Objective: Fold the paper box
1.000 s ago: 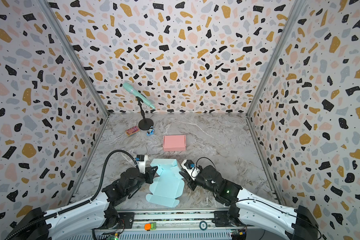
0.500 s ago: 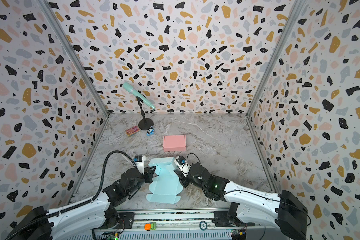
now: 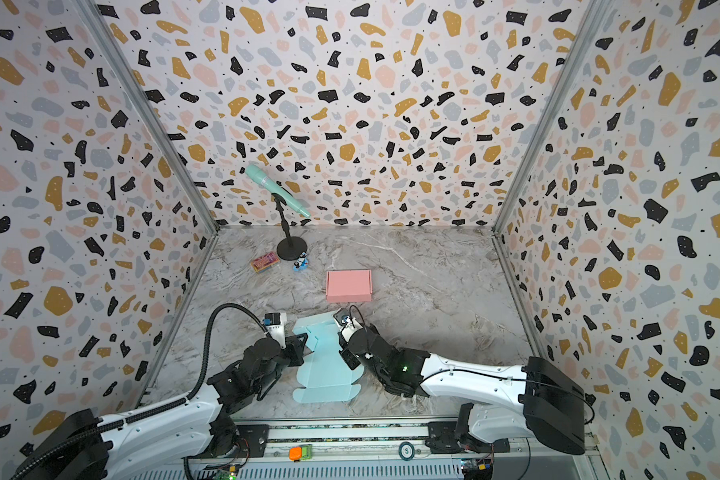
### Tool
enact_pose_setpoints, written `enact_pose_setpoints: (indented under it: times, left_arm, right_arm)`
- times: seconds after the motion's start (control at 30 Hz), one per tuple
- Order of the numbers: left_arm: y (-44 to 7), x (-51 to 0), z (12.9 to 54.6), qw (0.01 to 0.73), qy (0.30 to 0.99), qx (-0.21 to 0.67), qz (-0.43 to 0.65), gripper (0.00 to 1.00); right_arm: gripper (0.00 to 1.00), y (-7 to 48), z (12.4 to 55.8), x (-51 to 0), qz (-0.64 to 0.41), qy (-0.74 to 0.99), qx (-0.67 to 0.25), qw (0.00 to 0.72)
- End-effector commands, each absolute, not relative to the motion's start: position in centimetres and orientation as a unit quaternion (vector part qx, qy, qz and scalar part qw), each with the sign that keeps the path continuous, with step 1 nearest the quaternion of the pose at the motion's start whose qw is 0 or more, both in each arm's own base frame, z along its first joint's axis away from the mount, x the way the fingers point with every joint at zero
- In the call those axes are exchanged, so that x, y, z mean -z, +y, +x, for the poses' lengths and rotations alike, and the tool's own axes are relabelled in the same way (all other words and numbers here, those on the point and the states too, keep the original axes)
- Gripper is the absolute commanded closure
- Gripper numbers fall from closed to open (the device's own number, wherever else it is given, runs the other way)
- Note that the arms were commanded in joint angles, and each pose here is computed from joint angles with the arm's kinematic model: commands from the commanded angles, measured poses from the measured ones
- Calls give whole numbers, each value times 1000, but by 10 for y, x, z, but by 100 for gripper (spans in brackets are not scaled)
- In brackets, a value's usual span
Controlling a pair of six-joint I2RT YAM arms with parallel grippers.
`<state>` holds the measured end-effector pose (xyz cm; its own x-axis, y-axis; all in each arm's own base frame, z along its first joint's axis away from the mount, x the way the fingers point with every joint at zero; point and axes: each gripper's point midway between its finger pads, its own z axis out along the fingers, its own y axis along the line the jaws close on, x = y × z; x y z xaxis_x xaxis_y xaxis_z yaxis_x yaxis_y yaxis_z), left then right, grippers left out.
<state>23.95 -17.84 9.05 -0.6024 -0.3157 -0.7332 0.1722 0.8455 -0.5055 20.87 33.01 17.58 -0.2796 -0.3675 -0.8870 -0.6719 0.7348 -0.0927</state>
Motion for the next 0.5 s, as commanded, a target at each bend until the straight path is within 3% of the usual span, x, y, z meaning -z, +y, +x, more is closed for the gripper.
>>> enact_pose_setpoints:
  times: [0.0, 0.47]
  left_arm:
    - [-192, -116, 244, 466, 823, 323, -42, 91]
    - [-192, -112, 246, 465, 818, 333, -66, 91]
  right_arm:
    - [66, 335, 217, -187, -311, 790, -114, 516]
    - [68, 351, 233, -173, -323, 791, 8, 519]
